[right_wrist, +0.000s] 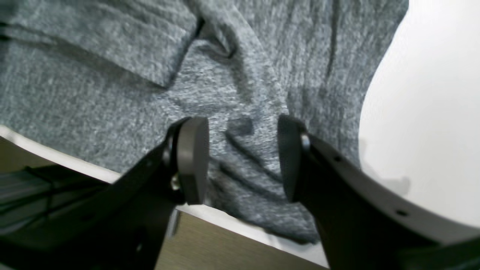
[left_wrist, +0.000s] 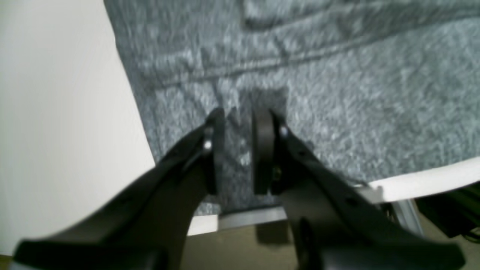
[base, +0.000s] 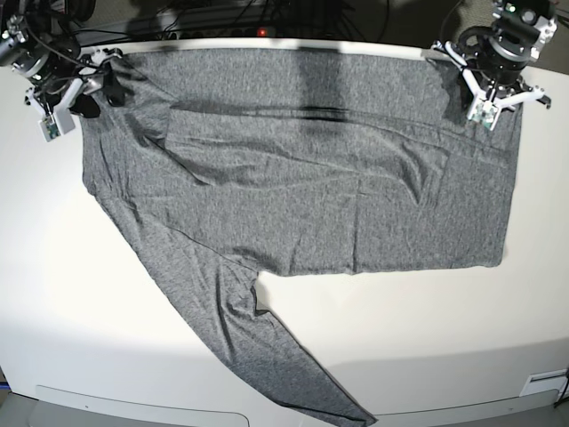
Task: Fold the T-shirt properly
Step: 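Open both grippers and move the left gripper toward the hem corner, then lower the left gripper and grasp the shirt's hem corner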
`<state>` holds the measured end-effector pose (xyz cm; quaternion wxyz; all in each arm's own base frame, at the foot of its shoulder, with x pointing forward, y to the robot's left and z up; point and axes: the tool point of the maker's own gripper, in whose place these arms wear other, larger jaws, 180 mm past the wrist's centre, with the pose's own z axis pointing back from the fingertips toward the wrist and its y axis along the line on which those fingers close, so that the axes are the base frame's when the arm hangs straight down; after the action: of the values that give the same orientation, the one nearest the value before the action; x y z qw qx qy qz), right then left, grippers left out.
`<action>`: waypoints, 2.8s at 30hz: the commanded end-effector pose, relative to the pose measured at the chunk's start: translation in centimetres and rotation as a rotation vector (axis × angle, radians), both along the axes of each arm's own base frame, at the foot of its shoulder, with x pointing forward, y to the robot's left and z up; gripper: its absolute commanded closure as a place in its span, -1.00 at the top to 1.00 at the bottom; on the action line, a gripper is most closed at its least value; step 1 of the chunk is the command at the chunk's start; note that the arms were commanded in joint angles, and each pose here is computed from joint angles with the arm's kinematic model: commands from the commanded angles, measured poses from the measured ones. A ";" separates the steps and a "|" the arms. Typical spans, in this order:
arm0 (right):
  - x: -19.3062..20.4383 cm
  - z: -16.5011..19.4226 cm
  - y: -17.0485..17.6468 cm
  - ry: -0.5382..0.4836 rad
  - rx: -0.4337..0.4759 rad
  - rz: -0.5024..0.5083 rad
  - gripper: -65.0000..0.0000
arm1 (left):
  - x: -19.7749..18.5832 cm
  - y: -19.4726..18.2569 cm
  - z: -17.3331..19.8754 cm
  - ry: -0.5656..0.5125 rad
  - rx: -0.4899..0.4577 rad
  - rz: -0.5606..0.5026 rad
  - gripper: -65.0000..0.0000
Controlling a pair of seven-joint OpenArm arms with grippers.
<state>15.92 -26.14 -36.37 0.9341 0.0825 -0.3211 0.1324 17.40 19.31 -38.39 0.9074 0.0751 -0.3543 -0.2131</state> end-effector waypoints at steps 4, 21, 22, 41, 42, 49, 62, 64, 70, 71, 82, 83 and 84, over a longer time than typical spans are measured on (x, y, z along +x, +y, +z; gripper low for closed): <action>1.4 1.8 0.2 -0.093 0.024 0.006 -0.08 | 1.7 -0.8 2.3 -0.136 -0.030 -0.037 -0.61; 10.2 6.8 2.0 -0.369 0.105 -0.044 -0.08 | 7.2 -3.4 5.8 -0.343 -0.149 0.032 -0.62; 10.3 6.7 2.2 -0.366 0.113 -0.050 -0.08 | 7.5 -3.6 6.0 -0.353 -0.162 0.041 -0.61; 10.5 6.5 3.8 -0.398 0.193 -0.095 -0.08 | 13.2 -3.6 10.4 -0.482 -0.167 0.060 -0.62; 10.5 6.4 3.8 -0.393 0.192 -0.095 -0.08 | 14.1 -3.5 11.0 -0.498 -0.159 0.058 -0.62; 10.1 5.7 3.8 -0.354 0.180 -0.090 -0.08 | 18.7 -0.3 15.6 -0.636 -0.032 0.001 -0.62; 10.8 5.7 4.3 -0.293 0.187 -0.067 -0.08 | 26.3 8.5 19.6 -0.683 -0.009 0.097 -0.62; 11.2 5.8 4.3 -0.280 0.178 -0.060 -0.08 | 27.8 10.9 20.0 -0.679 -0.025 0.152 -0.62; 12.5 6.5 4.3 -0.262 0.155 -0.043 -0.08 | 30.9 16.3 19.4 -0.574 -0.172 0.243 -0.62; 12.7 6.7 4.3 -0.269 0.156 -0.043 -0.08 | 31.2 16.6 19.1 -0.551 -0.192 0.235 -0.62; 13.1 7.5 4.9 -0.295 0.205 -0.033 -0.08 | 32.2 15.3 9.7 -0.184 -0.423 0.207 -0.62; 13.1 7.5 4.9 -0.294 0.205 -0.033 -0.08 | 32.0 14.9 8.6 -0.157 -0.442 0.220 -0.62; 13.0 7.4 4.9 -0.290 0.204 -0.032 -0.08 | 31.8 14.3 7.5 -0.132 -0.460 0.229 -0.62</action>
<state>28.33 -21.13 -30.40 0.8785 0.1536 -0.4442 0.0856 48.05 32.71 -33.45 0.9073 -0.0855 -0.4112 -0.0187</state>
